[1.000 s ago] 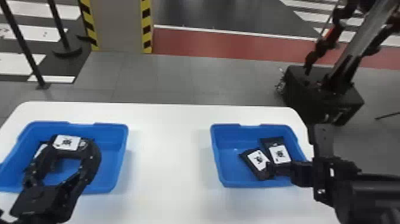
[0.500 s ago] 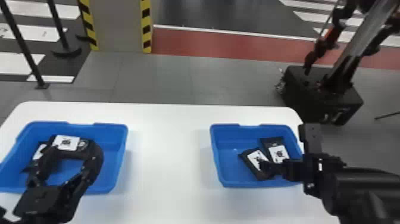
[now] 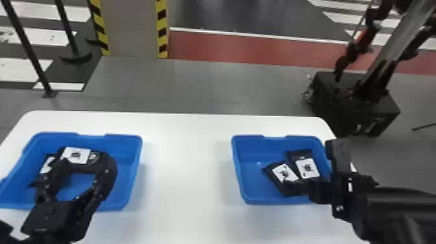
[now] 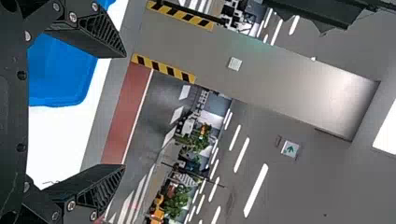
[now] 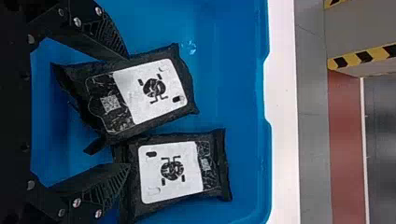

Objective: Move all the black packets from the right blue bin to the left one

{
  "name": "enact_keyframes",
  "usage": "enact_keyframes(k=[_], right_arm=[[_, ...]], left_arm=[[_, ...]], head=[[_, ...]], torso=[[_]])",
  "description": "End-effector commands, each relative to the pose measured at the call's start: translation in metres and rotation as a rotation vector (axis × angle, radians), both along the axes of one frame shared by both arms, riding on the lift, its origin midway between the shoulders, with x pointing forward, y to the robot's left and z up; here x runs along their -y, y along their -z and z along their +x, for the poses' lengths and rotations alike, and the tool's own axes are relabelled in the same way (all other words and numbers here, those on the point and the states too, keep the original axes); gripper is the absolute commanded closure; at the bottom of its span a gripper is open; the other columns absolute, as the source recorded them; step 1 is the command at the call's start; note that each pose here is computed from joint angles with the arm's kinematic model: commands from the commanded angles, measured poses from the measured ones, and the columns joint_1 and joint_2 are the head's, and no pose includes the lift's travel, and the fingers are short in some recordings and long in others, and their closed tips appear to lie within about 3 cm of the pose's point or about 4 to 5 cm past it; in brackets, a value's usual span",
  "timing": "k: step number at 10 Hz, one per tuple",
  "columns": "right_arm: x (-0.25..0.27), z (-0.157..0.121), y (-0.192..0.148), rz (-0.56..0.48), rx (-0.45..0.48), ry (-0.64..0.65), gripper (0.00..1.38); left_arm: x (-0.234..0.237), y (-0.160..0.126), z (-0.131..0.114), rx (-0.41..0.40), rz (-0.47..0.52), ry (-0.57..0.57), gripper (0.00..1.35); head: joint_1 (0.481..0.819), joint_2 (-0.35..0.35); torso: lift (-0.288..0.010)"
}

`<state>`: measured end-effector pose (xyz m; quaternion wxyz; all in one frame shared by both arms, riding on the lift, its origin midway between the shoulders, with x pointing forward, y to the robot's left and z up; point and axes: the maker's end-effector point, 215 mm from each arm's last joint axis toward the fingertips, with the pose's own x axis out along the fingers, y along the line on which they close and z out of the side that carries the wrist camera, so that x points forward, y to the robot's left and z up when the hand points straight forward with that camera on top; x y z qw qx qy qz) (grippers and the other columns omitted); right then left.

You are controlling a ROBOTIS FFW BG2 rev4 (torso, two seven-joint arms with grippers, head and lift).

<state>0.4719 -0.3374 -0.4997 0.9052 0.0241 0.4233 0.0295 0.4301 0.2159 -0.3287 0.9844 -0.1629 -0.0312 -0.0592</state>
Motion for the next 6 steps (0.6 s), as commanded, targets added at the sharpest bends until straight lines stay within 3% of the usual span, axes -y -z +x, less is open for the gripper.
enact_keyframes(k=[1,2,3,4,5,6], right_arm=[[-0.0035,-0.0054,0.0081,0.003,-0.026,-0.002,0.23],[-0.004,-0.0076,0.0121,0.004,-0.036,-0.001,0.23],[-0.0025,-0.0059,0.013,0.003,-0.043,0.003,0.36],[-0.0048,-0.0071,0.0172,0.018,-0.06,0.006,0.85],[-0.0075,-0.0063,0.0154,0.028,-0.054,0.003,1.15],[-0.0091,-0.0019,0.0092,0.021,-0.024,-0.006,1.15]], left_arm=[[0.0027,0.0009,0.0004,-0.004,-0.008,0.004,0.2],[0.0026,0.0009,0.0004,-0.004,-0.01,0.003,0.2],[0.0026,0.0009,0.0004,-0.004,-0.01,0.003,0.19],[0.0036,0.0005,0.0012,-0.004,-0.012,0.005,0.2],[0.004,0.0029,0.0005,-0.011,-0.014,0.007,0.2],[0.0039,0.0034,0.0005,-0.013,-0.022,0.007,0.2]], head=[[0.695,-0.15],[0.695,-0.151],[0.695,-0.15],[0.695,-0.15],[0.695,-0.15],[0.695,-0.149]], torso=[[-0.11],[-0.11],[-0.11],[-0.11],[-0.11],[-0.11]])
